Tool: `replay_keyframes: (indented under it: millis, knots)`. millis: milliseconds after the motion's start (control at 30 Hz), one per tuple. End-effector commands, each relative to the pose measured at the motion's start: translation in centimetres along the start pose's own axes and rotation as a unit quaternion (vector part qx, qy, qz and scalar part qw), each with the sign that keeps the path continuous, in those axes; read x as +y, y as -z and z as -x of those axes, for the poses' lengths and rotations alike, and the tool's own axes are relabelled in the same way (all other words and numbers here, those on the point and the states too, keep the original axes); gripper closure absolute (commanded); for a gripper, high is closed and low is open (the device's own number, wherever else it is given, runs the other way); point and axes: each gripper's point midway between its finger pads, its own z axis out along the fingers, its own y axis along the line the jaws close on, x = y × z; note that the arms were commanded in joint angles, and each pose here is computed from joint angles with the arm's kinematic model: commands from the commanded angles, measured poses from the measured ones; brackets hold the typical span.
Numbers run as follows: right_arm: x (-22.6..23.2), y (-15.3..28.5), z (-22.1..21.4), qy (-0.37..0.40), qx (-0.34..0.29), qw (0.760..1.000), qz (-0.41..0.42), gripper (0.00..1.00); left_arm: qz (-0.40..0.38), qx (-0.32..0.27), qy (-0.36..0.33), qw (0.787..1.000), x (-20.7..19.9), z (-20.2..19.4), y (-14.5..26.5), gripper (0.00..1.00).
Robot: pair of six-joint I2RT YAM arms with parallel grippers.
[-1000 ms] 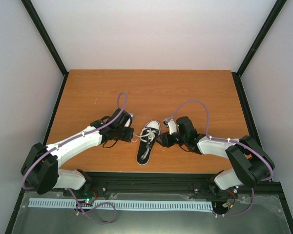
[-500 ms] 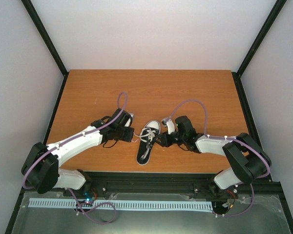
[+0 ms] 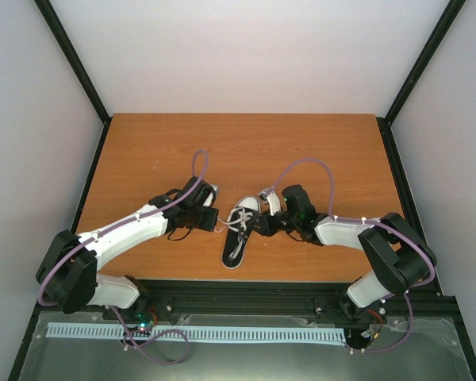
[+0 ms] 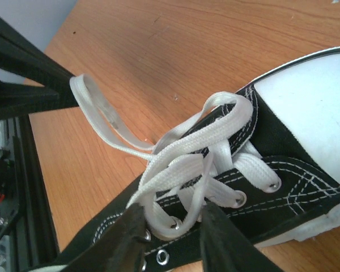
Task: Tie the shoes
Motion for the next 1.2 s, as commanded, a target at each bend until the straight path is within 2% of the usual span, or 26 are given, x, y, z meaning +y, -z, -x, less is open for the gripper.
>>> replay_keyframes:
  millis: [0, 200, 333, 500, 733, 967, 1167]
  knots:
    - [0.5, -0.4, 1.0, 0.022, -0.005, 1.000, 0.013, 0.78, -0.011, -0.008, 0.000, 1.000, -0.7, 0.5, 0.0, 0.99]
    - [0.4, -0.3, 1.0, 0.022, -0.003, 1.000, 0.010, 0.96, -0.005, -0.010, 0.000, 1.000, -0.5, 0.5, -0.1, 0.99]
    - [0.4, 0.3, 1.2, 0.016, -0.014, 1.000, -0.003, 0.97, 0.002, -0.011, 0.001, 1.000, -0.2, 0.4, -0.3, 0.99]
    - [-2.7, 2.7, 1.6, -0.022, -0.034, 0.991, -0.125, 0.97, 0.023, -0.031, 0.014, 0.999, 1.1, 0.6, -0.2, 0.99]
    - [-8.4, 8.1, -0.4, -0.109, -0.038, 0.944, -0.310, 0.97, 0.003, -0.074, 0.079, 0.994, 3.1, 1.6, -0.4, 0.99]
    - [-11.3, 13.3, -2.4, -0.198, -0.071, 0.901, -0.380, 0.97, 0.021, -0.100, 0.124, 0.987, 5.6, 1.6, -0.1, 0.99]
    - [-11.5, 18.9, -2.7, -0.237, -0.126, 0.859, -0.435, 0.97, 0.030, -0.114, 0.143, 0.983, 6.6, 1.2, 0.5, 0.99]
